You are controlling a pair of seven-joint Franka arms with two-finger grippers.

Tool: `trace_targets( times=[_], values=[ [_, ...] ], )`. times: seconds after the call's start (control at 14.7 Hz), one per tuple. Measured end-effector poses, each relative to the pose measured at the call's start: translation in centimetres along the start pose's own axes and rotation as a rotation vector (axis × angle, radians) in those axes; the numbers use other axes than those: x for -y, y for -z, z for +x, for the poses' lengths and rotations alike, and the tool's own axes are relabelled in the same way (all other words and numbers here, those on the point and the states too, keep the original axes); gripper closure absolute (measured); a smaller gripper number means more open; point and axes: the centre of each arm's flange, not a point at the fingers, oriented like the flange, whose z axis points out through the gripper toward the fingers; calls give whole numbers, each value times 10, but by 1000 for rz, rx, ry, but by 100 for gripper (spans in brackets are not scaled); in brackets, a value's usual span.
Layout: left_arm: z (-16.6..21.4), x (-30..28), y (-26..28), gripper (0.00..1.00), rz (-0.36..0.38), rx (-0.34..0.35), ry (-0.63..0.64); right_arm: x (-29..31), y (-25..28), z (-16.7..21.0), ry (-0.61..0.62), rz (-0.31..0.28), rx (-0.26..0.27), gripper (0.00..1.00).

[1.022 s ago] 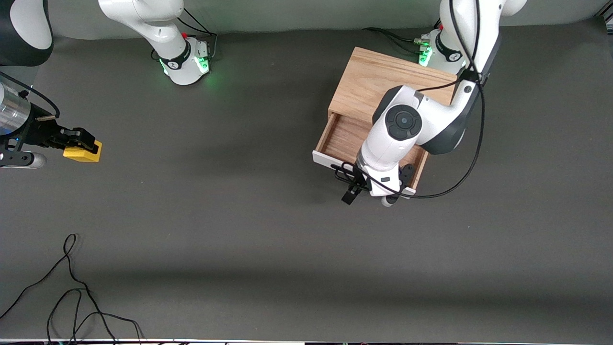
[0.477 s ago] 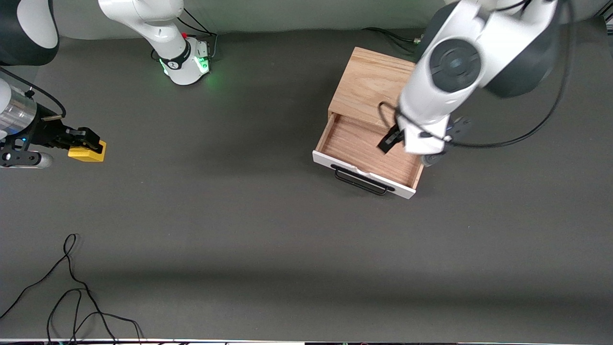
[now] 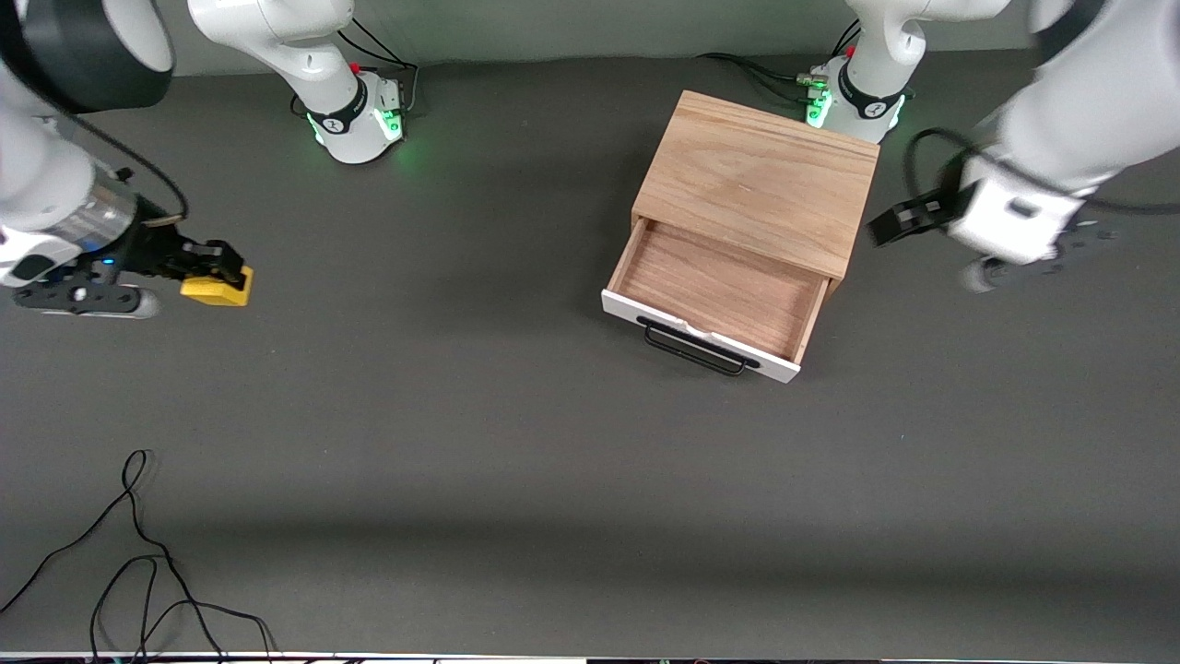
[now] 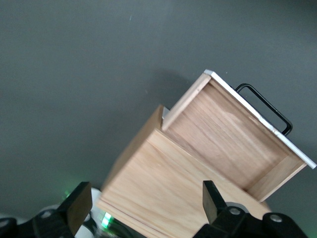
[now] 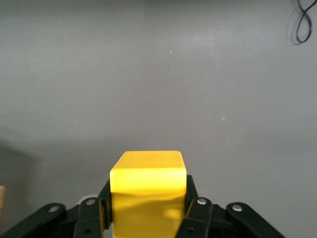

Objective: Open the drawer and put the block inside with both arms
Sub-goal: 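Withdraw the left gripper from the open drawer, then carry the yellow cube with the right gripper over the open drawer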

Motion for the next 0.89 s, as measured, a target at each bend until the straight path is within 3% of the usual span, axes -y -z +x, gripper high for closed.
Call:
trace_targets(
  times=[0.34, 0.61, 0.89],
  values=[
    [20, 8, 4, 0, -40, -137, -183, 105, 1, -36, -86, 51, 1, 45],
    [30, 3, -14, 0, 6, -140, -326, 195, -7, -70, -146, 78, -29, 45],
    [27, 3, -15, 0, 22, -119, -347, 305, -19, -88, -239, 104, -40, 45]
  ],
)
